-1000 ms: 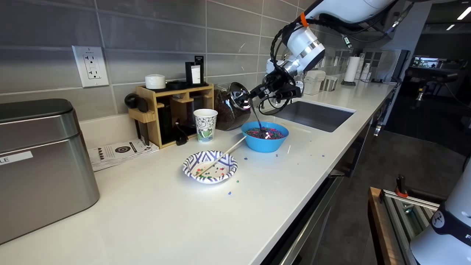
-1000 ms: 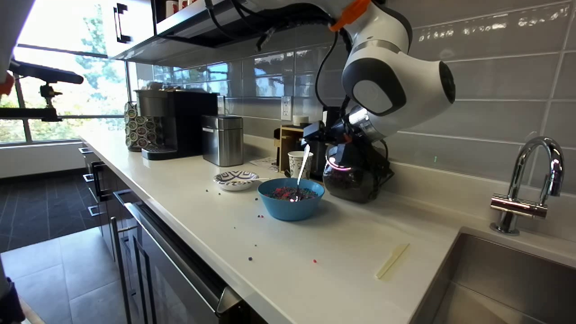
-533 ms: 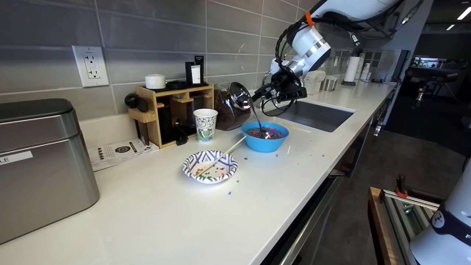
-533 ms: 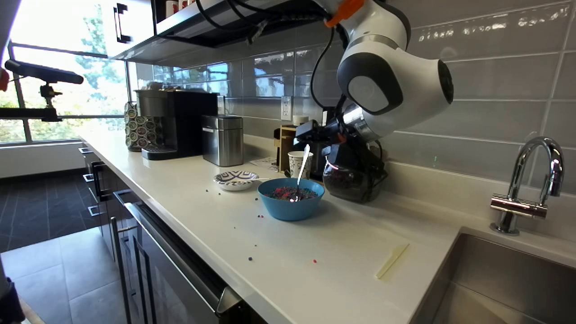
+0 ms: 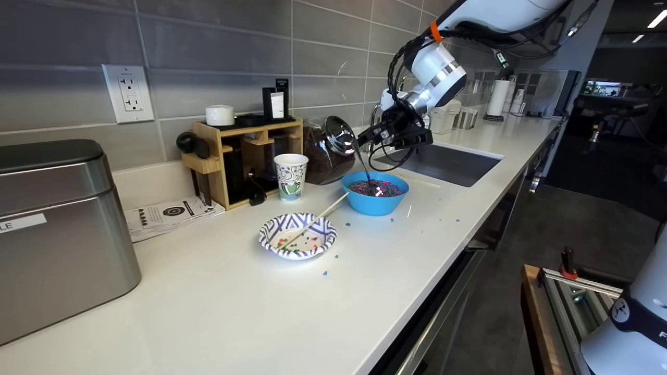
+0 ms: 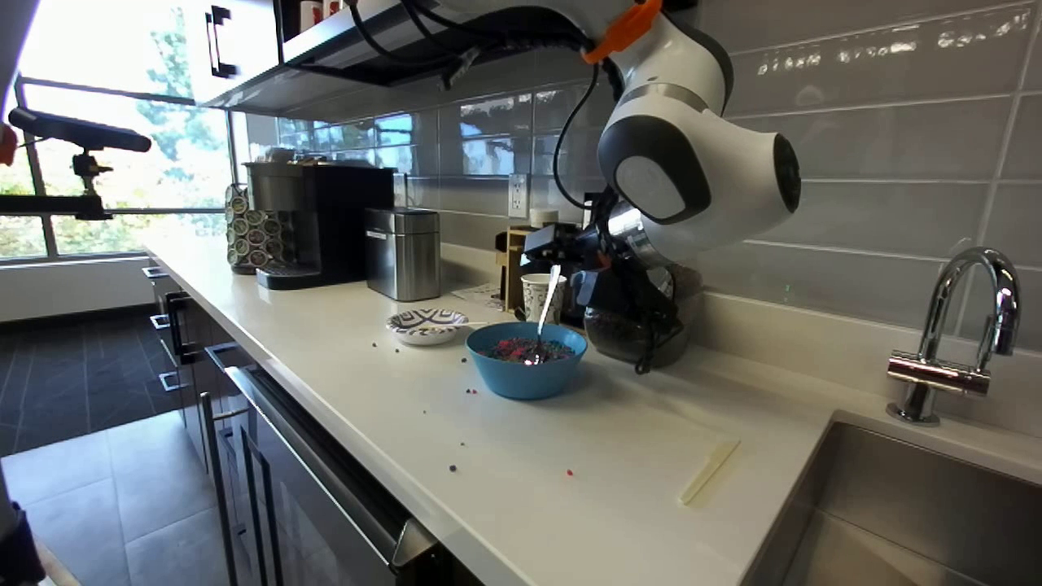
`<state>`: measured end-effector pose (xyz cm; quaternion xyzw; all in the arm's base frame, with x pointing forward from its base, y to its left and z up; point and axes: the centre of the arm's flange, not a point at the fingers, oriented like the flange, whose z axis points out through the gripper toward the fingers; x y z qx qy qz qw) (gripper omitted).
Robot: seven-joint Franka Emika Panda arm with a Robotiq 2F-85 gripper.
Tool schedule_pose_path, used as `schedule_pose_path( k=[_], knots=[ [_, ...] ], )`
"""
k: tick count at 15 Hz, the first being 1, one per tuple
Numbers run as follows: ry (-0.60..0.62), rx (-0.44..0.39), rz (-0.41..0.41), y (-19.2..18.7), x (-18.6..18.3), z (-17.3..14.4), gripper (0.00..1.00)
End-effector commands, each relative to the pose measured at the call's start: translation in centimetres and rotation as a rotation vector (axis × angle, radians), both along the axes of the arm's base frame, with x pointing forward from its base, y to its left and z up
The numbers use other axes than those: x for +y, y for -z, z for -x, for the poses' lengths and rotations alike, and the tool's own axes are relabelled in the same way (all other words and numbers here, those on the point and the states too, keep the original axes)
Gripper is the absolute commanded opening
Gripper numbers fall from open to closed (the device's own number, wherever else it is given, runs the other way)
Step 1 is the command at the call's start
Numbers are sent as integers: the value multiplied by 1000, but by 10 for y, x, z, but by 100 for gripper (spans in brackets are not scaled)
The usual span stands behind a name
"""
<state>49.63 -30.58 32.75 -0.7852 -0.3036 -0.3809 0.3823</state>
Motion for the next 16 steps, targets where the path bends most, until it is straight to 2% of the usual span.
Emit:
schedule_pose_path(
  k=[1,2,4,6,7,8,16],
  knots=[
    [20,-15,-19,7,8,1,99],
    [22,-14,-22,8,8,1,96],
    [24,-11,-25,10,8,1,81],
    [26,-10,-27,11,7,-1,84],
    [24,-9,-28,12,7,-2,72],
    [24,-9,-24,13,6,-2,76],
    [26,-40,-55,26,-1,-11,72]
  ],
)
